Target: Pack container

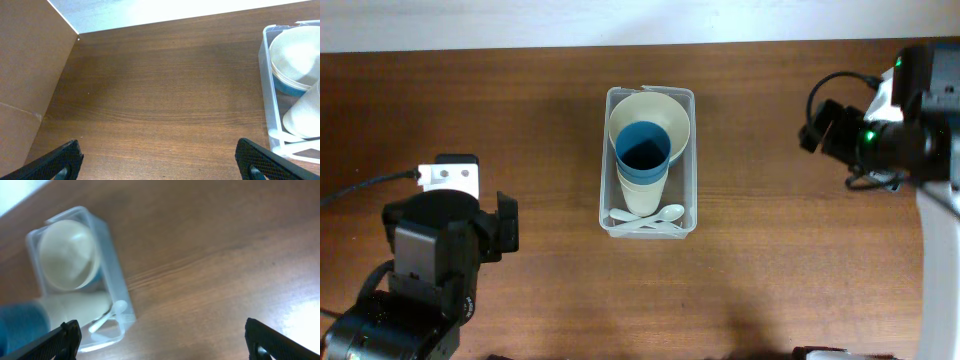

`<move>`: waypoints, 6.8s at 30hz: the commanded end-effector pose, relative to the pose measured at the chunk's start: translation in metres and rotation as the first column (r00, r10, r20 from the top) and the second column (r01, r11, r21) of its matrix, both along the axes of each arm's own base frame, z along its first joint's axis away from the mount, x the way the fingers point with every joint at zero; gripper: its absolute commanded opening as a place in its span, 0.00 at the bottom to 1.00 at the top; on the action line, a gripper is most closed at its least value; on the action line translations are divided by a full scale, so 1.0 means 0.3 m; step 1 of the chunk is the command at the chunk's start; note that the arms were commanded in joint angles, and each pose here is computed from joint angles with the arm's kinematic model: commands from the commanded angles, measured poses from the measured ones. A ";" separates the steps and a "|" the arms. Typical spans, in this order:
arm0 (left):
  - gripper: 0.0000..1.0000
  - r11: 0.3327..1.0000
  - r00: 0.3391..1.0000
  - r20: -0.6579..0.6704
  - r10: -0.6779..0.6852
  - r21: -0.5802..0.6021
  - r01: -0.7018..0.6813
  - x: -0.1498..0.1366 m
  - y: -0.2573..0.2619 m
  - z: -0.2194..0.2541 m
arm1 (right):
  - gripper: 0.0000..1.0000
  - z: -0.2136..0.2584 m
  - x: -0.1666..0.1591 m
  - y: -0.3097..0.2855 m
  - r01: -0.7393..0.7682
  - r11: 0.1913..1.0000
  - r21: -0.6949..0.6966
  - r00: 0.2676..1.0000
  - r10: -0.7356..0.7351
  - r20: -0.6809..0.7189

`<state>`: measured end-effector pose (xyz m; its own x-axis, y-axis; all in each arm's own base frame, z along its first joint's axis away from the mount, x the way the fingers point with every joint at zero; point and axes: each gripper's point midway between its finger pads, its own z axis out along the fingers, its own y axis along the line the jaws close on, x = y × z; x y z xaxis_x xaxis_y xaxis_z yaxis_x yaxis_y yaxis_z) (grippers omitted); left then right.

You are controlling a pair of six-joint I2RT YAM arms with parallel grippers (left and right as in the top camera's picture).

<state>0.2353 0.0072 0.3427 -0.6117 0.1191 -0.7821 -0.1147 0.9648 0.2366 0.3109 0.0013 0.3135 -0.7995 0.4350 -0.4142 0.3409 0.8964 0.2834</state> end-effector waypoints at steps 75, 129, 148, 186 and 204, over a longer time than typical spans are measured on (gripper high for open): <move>0.99 1.000 1.000 0.009 0.011 -0.014 -0.011 -0.001 0.003 0.008 | 0.99 -0.710 -0.378 0.030 -0.178 0.912 -0.369 0.812 0.348 0.469; 0.99 0.983 0.964 0.241 -0.109 -0.121 0.141 0.025 0.069 -0.577 | 0.99 -0.710 -0.378 0.030 -0.178 0.912 -0.369 0.812 0.348 0.469; 1.00 0.974 0.915 0.365 -0.174 -0.074 0.214 -0.023 0.012 -0.625 | 0.99 -0.710 -0.378 0.030 -0.178 0.912 -0.369 0.812 0.348 0.469; 1.00 0.972 0.904 0.386 -0.185 -0.066 0.227 -0.013 0.005 -0.676 | 0.99 -0.710 -0.378 0.030 -0.178 0.912 -0.369 0.812 0.348 0.469; 1.00 0.972 0.904 0.386 -0.185 -0.066 0.227 -0.013 0.005 -0.676 | 0.99 -0.710 -0.378 0.030 -0.178 0.912 -0.369 0.812 0.348 0.469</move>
<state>0.2310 0.0114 0.1420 -0.2471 0.0969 -0.9641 0.0116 0.9952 0.0971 0.1968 0.0088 0.0996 -0.5058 0.0350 -0.8619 -0.0309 0.9978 0.0587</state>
